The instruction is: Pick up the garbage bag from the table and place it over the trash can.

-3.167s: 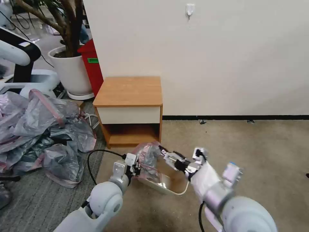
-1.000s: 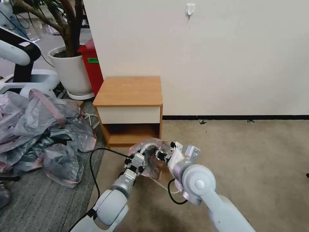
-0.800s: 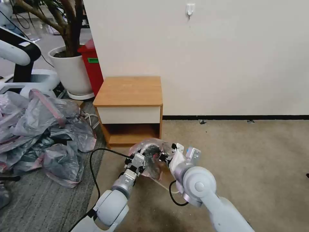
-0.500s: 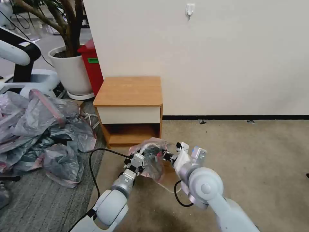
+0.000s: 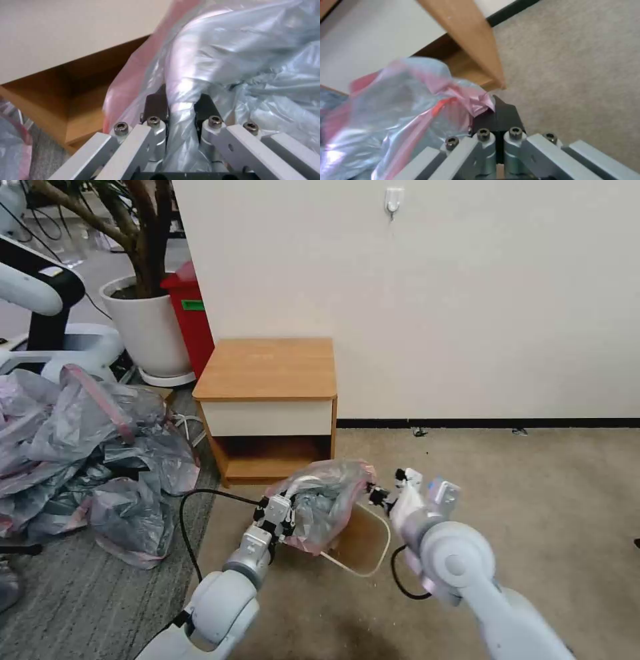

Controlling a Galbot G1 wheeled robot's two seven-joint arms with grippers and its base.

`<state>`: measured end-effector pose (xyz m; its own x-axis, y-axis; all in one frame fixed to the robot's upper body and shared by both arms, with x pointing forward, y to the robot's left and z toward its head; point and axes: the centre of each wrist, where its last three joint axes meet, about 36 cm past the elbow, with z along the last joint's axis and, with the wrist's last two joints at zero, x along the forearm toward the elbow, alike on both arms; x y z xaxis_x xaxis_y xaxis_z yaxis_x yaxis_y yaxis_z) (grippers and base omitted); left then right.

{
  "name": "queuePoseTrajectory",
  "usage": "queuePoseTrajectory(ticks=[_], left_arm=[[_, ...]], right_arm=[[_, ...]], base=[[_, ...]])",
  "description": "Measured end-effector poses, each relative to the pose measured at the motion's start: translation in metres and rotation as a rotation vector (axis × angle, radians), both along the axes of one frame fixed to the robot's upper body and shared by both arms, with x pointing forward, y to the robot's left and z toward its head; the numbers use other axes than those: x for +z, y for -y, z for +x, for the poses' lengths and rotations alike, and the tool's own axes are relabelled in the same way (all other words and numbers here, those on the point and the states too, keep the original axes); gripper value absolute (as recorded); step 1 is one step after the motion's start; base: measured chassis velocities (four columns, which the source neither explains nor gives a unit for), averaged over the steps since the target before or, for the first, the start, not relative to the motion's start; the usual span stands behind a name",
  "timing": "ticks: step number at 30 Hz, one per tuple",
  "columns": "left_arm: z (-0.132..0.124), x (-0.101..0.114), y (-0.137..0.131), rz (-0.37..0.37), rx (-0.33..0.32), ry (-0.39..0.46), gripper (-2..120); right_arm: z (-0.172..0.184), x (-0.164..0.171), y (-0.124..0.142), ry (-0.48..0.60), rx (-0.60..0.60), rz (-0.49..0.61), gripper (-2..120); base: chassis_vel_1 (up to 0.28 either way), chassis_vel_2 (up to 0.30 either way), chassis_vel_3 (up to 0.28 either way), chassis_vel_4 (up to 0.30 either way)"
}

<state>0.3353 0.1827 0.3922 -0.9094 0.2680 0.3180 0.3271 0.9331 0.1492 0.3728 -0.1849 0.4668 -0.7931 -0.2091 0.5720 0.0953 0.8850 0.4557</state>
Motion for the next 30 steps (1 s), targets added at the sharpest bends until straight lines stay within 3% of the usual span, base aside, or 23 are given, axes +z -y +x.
queuePoseTrajectory(ticks=[7,17,25,30], left_arm=[[0.000,0.013,-0.014,-0.064,0.039,-0.004,9],[-0.008,0.017,-0.017,-0.115,0.053,-0.024,9],[-0.007,0.029,-0.010,-0.247,0.082,-0.059,9],[-0.001,0.036,-0.016,-0.283,0.092,-0.065,9]], right_arm=[[0.000,-0.002,0.023,0.004,-0.010,-0.045,0],[-0.004,-0.007,0.032,-0.011,-0.004,-0.057,0],[-0.011,-0.015,0.035,-0.029,0.002,-0.065,0],[-0.014,-0.018,0.039,-0.035,0.004,-0.075,0]], base=[[0.000,0.000,0.000,0.000],[0.000,0.000,0.000,0.000],[0.000,0.000,0.000,0.000],[0.000,0.000,0.000,0.000]])
